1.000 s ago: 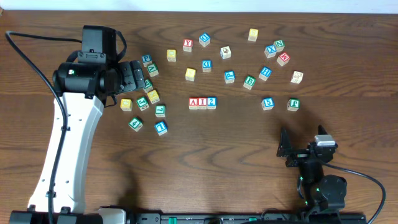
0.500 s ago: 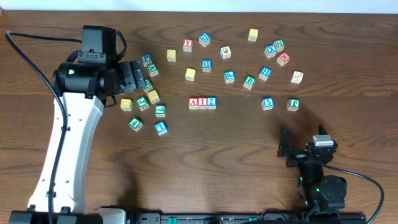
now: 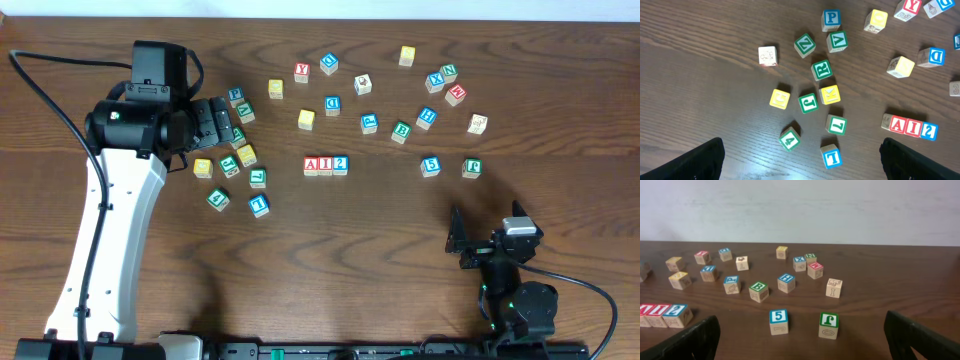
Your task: Spell out AI2
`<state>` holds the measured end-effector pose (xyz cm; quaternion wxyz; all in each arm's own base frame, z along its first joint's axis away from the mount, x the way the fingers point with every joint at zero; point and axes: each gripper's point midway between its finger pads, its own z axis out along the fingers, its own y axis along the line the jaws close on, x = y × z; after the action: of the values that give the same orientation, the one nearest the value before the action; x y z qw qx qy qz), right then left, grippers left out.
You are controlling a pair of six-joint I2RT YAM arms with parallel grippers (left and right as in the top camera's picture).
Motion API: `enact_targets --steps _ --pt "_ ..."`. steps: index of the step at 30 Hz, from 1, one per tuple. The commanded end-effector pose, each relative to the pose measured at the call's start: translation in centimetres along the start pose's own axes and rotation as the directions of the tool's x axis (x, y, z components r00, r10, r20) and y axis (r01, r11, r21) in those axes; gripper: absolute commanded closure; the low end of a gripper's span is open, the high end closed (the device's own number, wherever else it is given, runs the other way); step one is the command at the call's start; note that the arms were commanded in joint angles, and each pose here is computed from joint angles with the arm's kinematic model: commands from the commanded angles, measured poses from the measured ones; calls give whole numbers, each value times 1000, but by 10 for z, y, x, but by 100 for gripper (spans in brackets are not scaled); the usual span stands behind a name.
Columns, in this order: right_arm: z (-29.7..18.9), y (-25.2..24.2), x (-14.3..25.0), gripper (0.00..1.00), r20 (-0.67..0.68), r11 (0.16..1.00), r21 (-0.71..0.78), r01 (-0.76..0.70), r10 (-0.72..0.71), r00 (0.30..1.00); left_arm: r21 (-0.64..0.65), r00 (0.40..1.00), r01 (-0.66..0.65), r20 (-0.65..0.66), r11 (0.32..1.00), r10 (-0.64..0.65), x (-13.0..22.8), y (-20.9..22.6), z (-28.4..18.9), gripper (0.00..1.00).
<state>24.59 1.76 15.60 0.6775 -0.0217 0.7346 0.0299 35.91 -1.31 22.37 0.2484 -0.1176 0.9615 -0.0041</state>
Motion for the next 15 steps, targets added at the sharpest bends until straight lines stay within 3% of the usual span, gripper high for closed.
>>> enact_targets --steps 1,15 --pt "0 -1 0 1 4 1000 2 11 -11 1000 -7 1000 11 27 1000 -10 -7 2 -7 3" --pt "0 -1 0 1 4 1000 1 11 -11 1000 -4 999 11 36 1000 -11 -2 4 -13 2"
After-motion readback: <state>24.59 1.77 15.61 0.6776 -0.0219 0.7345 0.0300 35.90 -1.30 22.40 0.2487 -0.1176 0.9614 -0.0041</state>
